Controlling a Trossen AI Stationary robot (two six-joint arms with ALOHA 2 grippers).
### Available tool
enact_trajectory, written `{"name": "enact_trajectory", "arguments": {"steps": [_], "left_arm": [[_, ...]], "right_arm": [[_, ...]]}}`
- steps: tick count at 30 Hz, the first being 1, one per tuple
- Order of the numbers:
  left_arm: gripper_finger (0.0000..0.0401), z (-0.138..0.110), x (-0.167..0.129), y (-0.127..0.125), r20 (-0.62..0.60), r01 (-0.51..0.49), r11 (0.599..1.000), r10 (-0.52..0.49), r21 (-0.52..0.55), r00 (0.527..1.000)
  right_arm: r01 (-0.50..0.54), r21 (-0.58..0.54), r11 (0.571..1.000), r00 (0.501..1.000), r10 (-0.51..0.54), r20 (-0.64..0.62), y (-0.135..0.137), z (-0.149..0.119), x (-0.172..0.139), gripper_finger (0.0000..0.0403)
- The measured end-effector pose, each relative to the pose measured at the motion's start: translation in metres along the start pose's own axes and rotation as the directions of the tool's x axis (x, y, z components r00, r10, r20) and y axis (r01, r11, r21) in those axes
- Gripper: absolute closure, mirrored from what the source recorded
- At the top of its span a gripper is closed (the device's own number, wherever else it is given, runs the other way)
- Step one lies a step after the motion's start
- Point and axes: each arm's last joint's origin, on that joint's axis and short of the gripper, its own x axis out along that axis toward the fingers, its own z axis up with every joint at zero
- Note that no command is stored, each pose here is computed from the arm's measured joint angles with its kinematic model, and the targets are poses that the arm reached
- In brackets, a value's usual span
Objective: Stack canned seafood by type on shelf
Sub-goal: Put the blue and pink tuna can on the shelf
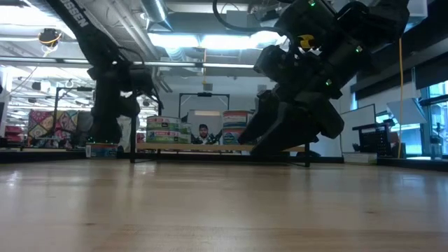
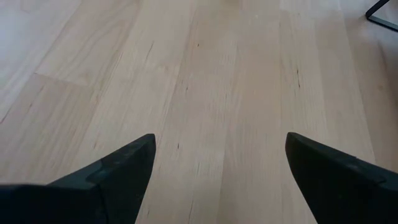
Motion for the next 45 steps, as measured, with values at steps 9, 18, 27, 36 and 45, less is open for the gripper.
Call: {"name": "enact_trajectory", "arguments": {"steps": [9,18,27,36,45], "left_arm": [[0.04,-0.002,0.004,-0.006,-0.016,0.065,0.993,-0.064,0.095,0.998],[0.04,-0.006,0.001,-0.009,-0.033,0.164,0.979,-0.161,0.121,0.986],[0.04,-0.008,-0.007,-0.002,-0.009,0.1,0.994,-0.099,0.048,0.995],[0.04,0.002,-0.004,0.008,0.038,-0.049,0.999,0.048,0.021,0.998],[0.04,0.009,0.015,-0.004,-0.017,-0.066,0.982,0.07,0.176,0.997]], "right_arm": [[0.0,0.0,1.0,1.0,0.0,0.0,0.0,0.0,0.0,0.005],[0.0,0.0,1.0,1.0,0.0,0.0,0.0,0.0,0.0,0.005],[0.004,0.003,1.0,1.0,-0.004,0.021,0.0,0.002,0.0,0.005],[0.006,0.005,1.0,1.0,-0.006,0.027,-0.001,0.003,0.0,0.005],[0.008,0.007,1.0,0.999,-0.008,0.043,-0.001,0.004,0.0,0.005]]}}
